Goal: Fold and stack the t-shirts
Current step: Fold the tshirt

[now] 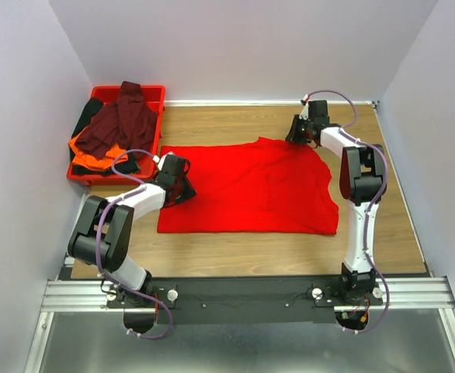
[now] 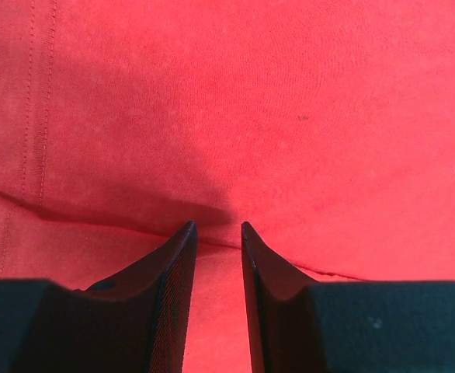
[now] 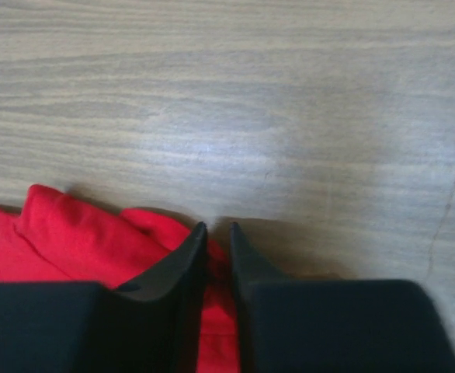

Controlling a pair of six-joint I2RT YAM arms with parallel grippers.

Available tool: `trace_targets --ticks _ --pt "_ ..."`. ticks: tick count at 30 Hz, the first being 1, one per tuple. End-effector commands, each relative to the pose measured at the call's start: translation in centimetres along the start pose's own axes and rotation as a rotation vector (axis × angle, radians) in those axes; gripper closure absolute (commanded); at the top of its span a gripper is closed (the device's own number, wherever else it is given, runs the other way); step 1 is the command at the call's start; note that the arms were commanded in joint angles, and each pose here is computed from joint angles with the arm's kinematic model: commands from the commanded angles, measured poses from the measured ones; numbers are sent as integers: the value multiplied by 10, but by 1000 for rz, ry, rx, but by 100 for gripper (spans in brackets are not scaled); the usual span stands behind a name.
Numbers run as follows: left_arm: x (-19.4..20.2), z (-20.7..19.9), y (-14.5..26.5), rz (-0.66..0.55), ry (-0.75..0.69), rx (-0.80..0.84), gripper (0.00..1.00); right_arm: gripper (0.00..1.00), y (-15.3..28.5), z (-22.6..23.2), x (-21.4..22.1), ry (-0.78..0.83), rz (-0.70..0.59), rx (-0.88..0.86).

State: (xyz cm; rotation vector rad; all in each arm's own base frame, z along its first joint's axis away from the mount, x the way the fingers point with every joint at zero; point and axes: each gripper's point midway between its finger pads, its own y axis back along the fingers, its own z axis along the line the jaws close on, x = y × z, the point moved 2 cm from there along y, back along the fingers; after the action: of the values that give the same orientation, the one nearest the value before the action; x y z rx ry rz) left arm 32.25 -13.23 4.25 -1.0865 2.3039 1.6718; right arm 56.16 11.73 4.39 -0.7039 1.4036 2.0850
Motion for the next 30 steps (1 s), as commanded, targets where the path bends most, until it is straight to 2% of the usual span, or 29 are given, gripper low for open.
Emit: trace_targets --ticks 1,3,6,16,24,30 --pt "15 20 2 35 -16 -78 62 80 24 18 -8 22 -3 -46" --pt "15 20 2 37 -16 -79 62 93 29 19 -9 21 -4 -49" --pt "16 21 2 39 -16 -79 62 99 39 24 -15 26 -26 -50" --pt "16 21 1 40 -16 -78 63 100 73 40 -31 31 -135 -100" --pt "12 16 1 32 -24 -62 62 99 83 40 16 11 -82 -107" --pt "-16 -8 10 -34 -26 -2 62 99 98 43 32 -75 -143 -77"
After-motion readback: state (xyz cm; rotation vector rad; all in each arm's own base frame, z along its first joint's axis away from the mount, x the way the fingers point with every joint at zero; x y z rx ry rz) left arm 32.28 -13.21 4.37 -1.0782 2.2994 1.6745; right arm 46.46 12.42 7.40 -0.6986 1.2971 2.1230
